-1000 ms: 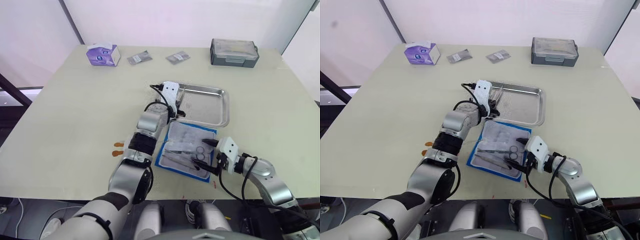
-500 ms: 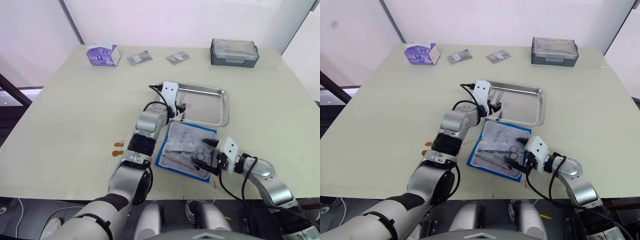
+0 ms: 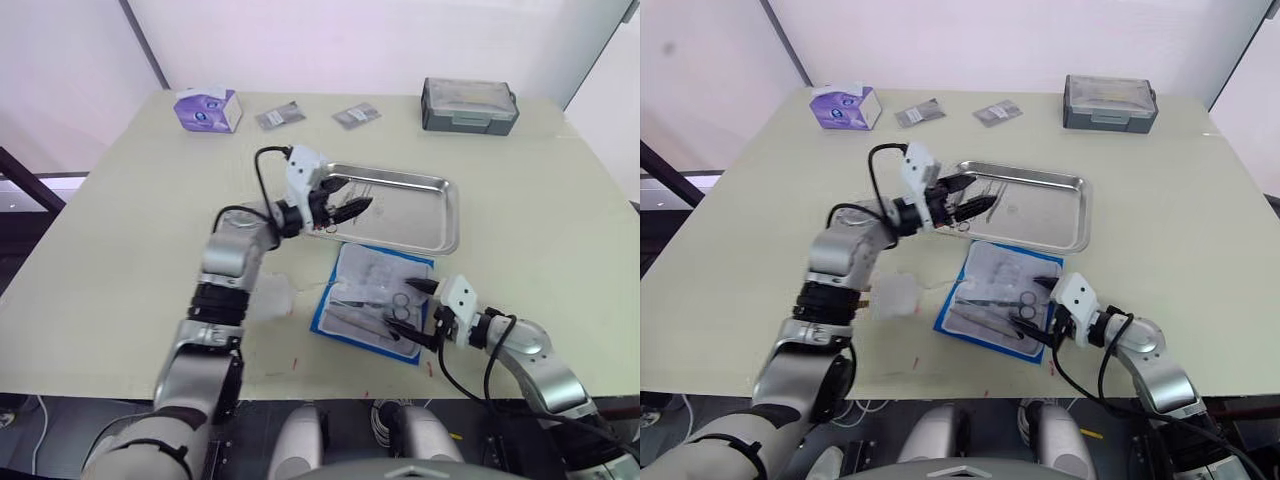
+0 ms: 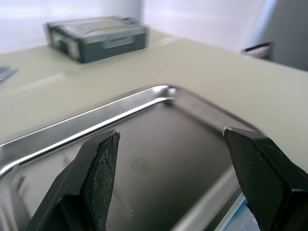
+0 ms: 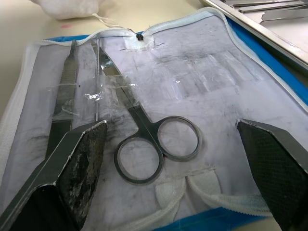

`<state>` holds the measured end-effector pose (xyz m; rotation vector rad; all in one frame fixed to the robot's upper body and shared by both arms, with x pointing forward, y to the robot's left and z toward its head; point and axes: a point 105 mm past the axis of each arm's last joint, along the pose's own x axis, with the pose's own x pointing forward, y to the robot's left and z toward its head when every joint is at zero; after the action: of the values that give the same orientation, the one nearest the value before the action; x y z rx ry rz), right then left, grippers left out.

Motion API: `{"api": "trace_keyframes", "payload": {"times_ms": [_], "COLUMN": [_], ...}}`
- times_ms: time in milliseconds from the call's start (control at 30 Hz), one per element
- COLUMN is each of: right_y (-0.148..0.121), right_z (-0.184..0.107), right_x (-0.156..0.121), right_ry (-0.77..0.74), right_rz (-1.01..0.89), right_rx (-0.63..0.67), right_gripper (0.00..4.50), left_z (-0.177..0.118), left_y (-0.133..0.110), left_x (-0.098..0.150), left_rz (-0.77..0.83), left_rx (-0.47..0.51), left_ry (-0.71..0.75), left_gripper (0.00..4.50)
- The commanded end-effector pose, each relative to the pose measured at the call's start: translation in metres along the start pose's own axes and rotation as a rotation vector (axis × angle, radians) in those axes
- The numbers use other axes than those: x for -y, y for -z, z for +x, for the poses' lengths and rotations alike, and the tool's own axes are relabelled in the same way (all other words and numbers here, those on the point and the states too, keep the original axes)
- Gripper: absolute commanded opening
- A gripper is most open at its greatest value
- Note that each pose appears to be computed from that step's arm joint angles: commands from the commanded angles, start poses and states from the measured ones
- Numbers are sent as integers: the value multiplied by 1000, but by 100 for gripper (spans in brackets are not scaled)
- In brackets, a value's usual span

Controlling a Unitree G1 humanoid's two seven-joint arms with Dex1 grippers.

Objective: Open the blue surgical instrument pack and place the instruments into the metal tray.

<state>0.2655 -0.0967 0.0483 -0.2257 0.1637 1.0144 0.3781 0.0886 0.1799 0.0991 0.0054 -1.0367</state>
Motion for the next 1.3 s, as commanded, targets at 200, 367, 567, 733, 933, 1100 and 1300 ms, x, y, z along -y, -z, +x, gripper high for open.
{"api": "trace_keyframes", "payload": {"times_ms": [200, 367, 567, 733, 933, 1100, 1300], "right_y": [36, 34, 30, 23, 0, -22, -39], "right_z": [-10, -12, -12, -15, -25, -35, -51], "right_x": [-4, -2, -2, -1, -1, 1, -2], "right_ry": [0, 8, 12, 19, 18, 40, 39], "right_rz": [65, 60, 56, 35, -9, -32, -46], "right_rx": [-143, -140, -123, -112, -64, 0, 55], "right_gripper": [450, 450, 450, 450, 450, 450, 450], "left_z": [-58, -77, -79, -78, -74, -73, -73], "left_y": [4, 34, 53, 57, 58, 58, 61], "left_x": [31, 39, 48, 56, 58, 60, 64], "left_rz": [82, 203, 288, 269, 265, 269, 280], "left_rx": [-41, -183, -229, -206, -189, -162, -150], "left_ry": [482, 604, 689, 735, 763, 781, 810], "left_gripper": [364, 392, 446, 446, 446, 446, 446]}}
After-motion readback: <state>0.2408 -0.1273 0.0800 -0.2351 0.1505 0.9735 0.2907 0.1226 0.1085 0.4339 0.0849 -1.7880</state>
